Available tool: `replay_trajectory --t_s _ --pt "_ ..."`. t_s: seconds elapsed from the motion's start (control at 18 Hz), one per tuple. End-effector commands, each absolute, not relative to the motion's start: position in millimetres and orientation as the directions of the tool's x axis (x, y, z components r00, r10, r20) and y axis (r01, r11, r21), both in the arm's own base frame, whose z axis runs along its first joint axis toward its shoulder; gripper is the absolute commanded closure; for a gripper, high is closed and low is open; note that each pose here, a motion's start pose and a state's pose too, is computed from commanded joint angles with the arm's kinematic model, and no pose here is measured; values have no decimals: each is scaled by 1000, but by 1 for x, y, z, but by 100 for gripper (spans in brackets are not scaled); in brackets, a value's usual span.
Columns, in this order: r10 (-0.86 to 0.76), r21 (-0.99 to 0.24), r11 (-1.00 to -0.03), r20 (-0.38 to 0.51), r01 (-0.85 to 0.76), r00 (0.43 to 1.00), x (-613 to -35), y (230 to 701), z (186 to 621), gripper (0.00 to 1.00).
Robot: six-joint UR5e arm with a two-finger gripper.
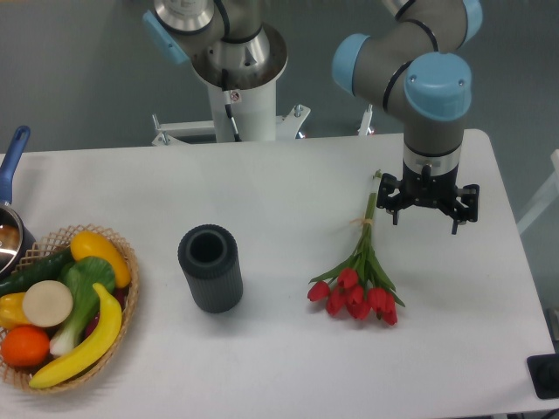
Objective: Pick up the flowers from the table
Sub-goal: 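Lower the open gripper down onto the tulip stems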
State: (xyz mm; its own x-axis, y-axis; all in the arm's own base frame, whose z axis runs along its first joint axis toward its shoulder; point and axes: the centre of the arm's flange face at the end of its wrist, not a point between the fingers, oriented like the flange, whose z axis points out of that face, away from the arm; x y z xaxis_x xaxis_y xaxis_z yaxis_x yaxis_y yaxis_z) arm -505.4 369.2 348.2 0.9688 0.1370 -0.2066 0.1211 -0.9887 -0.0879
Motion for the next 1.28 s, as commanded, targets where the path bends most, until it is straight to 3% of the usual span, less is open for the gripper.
replay_trajectory --t_s 0.22,0.44,0.72,0.89,1.28 --pt "137 -91 -988 -193 122 972 -502 370 342 0" --pt "141 -62 -989 -127 134 982 -484 354 304 0" --pt "129 -69 -990 -141 120 982 -462 355 277 0" --pt "127 -63 -991 -134 119 983 -459 360 271 0" --pt "196 -35 -980 -74 194 978 -462 384 211 0"
